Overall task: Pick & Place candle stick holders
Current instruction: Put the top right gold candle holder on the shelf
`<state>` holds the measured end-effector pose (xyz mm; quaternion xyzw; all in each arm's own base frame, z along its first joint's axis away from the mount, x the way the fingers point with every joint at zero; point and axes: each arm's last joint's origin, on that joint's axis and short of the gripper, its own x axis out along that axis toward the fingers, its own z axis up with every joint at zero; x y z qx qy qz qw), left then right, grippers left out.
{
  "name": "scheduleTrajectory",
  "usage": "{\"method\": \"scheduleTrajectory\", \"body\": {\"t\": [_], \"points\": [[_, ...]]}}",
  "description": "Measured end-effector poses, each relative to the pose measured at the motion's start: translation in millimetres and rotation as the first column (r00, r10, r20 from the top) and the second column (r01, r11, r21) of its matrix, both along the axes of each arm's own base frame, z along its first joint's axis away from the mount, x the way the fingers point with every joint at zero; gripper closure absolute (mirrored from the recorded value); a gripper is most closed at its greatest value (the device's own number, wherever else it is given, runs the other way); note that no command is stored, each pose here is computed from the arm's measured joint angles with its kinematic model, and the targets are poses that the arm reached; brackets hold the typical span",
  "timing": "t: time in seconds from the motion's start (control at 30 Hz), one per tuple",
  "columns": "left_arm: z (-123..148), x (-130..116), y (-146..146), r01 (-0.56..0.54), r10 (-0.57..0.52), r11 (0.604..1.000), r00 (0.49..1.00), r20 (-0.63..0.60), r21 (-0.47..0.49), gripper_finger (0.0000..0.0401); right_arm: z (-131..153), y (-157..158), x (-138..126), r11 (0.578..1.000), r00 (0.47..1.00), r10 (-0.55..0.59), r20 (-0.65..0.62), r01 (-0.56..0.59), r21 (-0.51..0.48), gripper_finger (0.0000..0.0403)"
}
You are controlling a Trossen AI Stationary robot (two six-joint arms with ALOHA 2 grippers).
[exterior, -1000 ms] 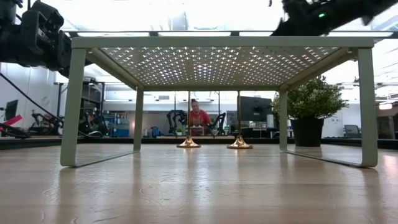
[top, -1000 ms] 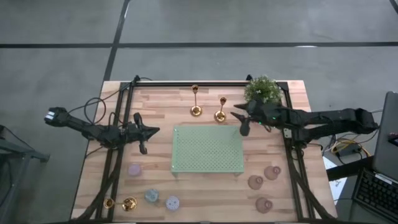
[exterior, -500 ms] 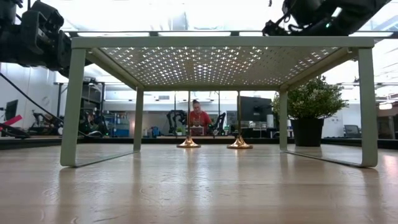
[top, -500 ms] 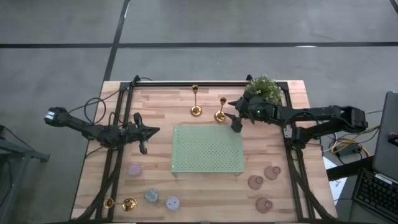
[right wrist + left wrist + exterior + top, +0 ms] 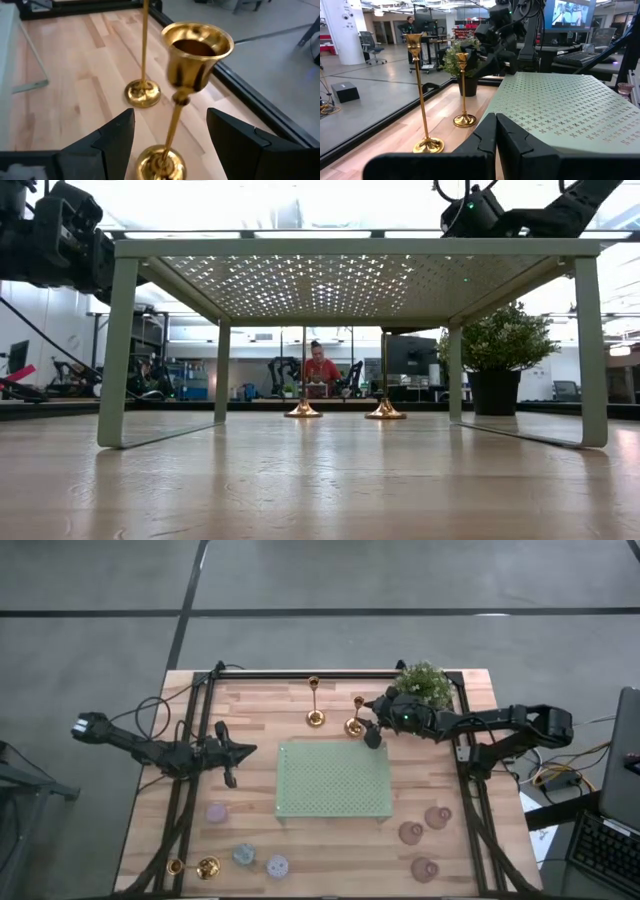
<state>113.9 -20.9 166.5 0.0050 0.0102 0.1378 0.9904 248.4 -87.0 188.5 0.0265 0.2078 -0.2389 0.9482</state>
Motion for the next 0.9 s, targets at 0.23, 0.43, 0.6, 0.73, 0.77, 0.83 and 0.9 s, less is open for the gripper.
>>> {"method": "scheduleTrajectory", "body": {"t": [0.23,0.43,0.6,0.73,0.77,0.83,0.9], "points": [[0.0,0.0,-0.1,0.001,-0.001,1.000,1.000,0.000,0.000,0.0388,-1.4,-1.7,3.9,1.000,0.999,-0.013,0.035,0.012,0.003,0.0181],[0.1,0.0,0.0,0.000,0.000,1.000,1.000,0.000,0.000,0.0388,0.1,-4.9,3.0,1.000,0.998,-0.028,0.048,0.028,-0.001,0.0198],[0.1,0.0,0.0,0.000,0.000,1.000,1.000,0.000,0.000,0.0388,1.7,-4.9,3.6,1.000,0.998,-0.024,0.064,0.024,-0.006,0.0216],[0.1,0.0,0.0,0.000,0.000,1.000,1.000,0.000,0.000,0.0388,1.9,-5.9,3.3,1.000,0.998,-0.025,0.064,0.026,-0.010,0.0232],[0.0,0.0,0.0,0.001,-0.001,1.000,1.000,0.000,0.000,0.0388,2.1,-6.1,3.2,1.000,0.998,-0.024,0.062,0.025,-0.015,0.0236],[0.1,0.0,0.0,0.000,0.000,1.000,1.000,0.000,0.000,0.0388,2.2,-6.0,3.3,1.000,0.998,-0.022,0.062,0.023,-0.019,0.0245],[0.1,0.0,0.0,0.000,0.000,1.000,1.000,0.000,0.000,0.0388,2.2,-6.0,3.3,1.000,0.998,-0.021,0.062,0.022,-0.020,0.0256]]}}
